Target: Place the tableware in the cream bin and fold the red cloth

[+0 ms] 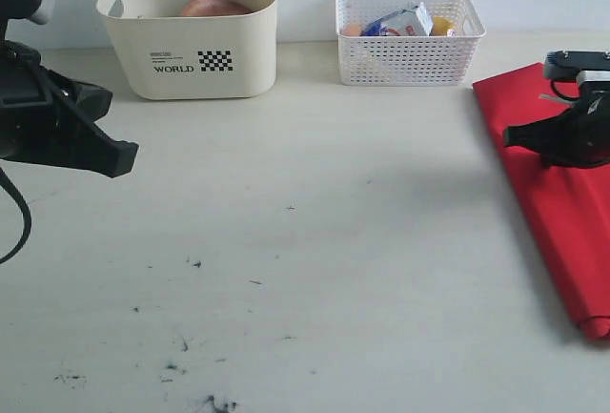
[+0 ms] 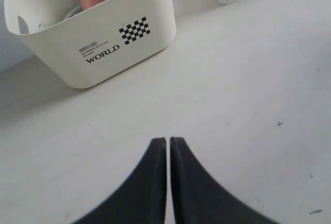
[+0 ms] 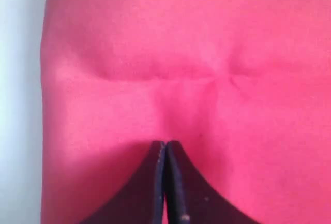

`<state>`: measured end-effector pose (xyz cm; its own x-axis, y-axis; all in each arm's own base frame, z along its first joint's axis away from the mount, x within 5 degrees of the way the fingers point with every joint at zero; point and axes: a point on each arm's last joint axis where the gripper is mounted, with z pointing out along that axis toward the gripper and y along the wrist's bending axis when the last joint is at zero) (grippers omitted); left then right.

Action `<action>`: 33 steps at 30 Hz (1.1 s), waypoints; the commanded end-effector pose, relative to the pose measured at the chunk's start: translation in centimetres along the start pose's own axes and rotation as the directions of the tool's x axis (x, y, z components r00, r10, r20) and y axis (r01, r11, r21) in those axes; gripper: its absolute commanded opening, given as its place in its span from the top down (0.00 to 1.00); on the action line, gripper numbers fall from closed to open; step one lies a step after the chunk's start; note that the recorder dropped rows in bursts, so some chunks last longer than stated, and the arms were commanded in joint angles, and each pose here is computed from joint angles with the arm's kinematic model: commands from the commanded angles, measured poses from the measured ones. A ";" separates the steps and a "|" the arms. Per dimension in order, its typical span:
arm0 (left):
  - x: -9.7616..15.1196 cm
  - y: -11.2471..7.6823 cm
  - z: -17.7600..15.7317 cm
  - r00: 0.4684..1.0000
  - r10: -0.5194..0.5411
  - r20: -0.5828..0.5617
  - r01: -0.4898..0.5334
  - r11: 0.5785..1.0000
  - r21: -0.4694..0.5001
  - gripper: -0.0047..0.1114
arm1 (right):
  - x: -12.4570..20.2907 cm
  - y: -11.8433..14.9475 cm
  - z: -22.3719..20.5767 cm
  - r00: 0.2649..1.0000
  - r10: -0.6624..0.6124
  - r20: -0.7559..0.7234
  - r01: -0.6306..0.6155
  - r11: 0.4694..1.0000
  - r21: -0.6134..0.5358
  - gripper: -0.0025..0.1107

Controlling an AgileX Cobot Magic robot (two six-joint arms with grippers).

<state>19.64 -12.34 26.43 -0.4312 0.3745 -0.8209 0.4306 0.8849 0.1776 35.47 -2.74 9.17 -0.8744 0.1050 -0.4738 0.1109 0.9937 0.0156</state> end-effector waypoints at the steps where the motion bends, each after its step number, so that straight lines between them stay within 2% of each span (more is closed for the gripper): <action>1: 0.1 0.0 0.0 1.000 -0.006 0.002 0.006 1.000 0.003 0.92 | 1.4 -1.1 0.0 0.994 0.064 -0.094 -0.062 0.998 0.028 0.98; 5: 0.1 0.1 0.0 1.000 0.007 -0.003 -0.007 1.000 -0.009 0.92 | 1.2 -1.5 -2.7 0.984 0.155 0.087 -0.156 0.988 0.006 0.98; 9: 0.2 0.0 0.2 1.000 0.009 -0.011 -0.009 1.000 -0.008 0.92 | 2.6 -4.1 -4.8 0.921 0.291 0.258 -0.300 0.954 -0.007 0.98; 12: 0.2 0.0 0.2 1.000 0.008 -0.011 -0.008 1.000 -0.008 0.92 | 3.9 -6.6 -4.6 0.888 0.382 0.255 -0.402 0.915 0.032 0.98; 15: 0.2 0.0 0.2 1.000 0.008 -0.011 -0.008 1.000 -0.008 0.92 | 4.8 -7.8 -3.3 0.887 0.405 0.223 -0.428 0.902 0.060 0.98; 18: 0.2 0.0 0.2 1.000 0.008 -0.011 -0.008 1.000 -0.008 0.92 | 4.1 -8.0 -1.5 0.890 0.396 0.226 -0.418 0.907 0.057 0.98; 24: 0.2 0.0 0.2 1.000 0.009 -0.010 -0.009 1.000 -0.006 0.92 | -0.1 -8.5 2.0 0.924 0.326 0.198 -0.343 0.937 0.060 0.98; 30: 0.1 -0.1 0.2 1.000 0.014 0.000 -0.014 1.000 0.005 0.92 | -6.2 -4.4 4.5 0.961 0.130 0.245 -0.139 0.990 0.019 0.98; 33: 0.1 -0.1 0.2 1.000 0.014 0.000 -0.014 1.000 0.005 0.92 | -8.9 -3.7 5.1 0.965 0.123 0.232 -0.133 0.991 0.025 0.98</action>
<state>19.71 -12.39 26.26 -0.4240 0.3919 -0.8165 0.4386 0.8776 0.1935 43.69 -7.67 8.31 -0.7087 0.2300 -0.6670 0.2464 0.9665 0.0715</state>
